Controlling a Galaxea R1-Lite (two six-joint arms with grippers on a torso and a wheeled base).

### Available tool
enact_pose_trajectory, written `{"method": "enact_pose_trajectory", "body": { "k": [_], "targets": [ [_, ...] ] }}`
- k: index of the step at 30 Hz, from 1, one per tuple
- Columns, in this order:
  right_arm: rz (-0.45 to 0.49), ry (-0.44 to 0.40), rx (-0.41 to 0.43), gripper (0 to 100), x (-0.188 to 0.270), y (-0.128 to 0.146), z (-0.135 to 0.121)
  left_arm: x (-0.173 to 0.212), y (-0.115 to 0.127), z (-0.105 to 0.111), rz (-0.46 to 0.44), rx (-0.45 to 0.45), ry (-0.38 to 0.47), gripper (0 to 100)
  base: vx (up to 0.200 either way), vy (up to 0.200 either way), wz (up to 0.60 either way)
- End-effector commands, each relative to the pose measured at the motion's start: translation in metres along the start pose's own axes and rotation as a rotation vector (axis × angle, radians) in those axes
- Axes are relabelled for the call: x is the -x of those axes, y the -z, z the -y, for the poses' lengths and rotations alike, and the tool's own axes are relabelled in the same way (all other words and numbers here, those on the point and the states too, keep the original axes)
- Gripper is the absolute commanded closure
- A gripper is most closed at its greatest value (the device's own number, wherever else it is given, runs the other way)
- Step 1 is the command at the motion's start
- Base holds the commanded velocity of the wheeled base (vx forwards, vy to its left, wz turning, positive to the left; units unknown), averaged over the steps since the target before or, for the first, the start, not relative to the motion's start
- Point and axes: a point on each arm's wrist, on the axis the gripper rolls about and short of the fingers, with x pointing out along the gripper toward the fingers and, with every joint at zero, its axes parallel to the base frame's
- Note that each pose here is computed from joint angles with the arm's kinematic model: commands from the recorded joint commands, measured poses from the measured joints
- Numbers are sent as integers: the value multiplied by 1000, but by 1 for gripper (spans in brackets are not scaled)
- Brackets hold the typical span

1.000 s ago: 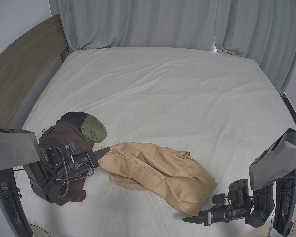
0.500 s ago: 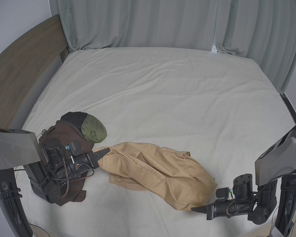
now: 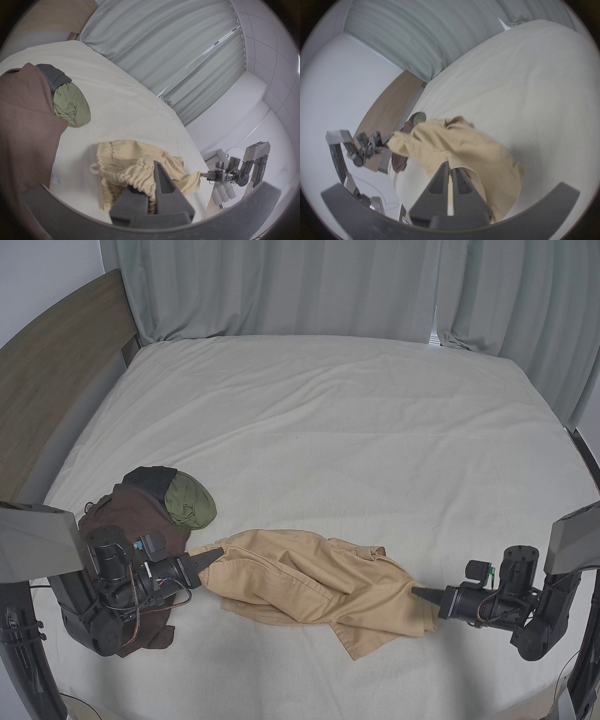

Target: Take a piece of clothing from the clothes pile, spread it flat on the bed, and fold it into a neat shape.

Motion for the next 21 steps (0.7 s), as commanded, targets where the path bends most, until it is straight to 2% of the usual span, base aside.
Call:
{"method": "enact_pose_trajectory", "body": {
  "k": [1,5,9,13,16,17,21],
  "targets": [
    [87,12,-16,100,1,-20,9,0,3,-1,-8,6,-3,100,0,0,0],
    [128,29,-27,100,1,-30,18,-1,5,-3,-15,9,-7,100,0,0,0],
    [107,23,-40,100,-5,-25,19,-1,5,-3,-15,10,-5,100,0,0,0],
    [103,5,-111,100,-10,-25,18,-2,5,-1,-18,9,-1,100,0,0,0],
    [95,1,-124,100,-9,-24,18,-3,6,0,-18,7,2,100,0,0,0],
    [95,1,-124,0,-9,-24,18,-3,6,0,-18,7,2,100,0,0,0],
    [83,-23,-120,0,-8,-24,16,-3,6,0,-19,7,3,100,0,0,0]
  ]
}}
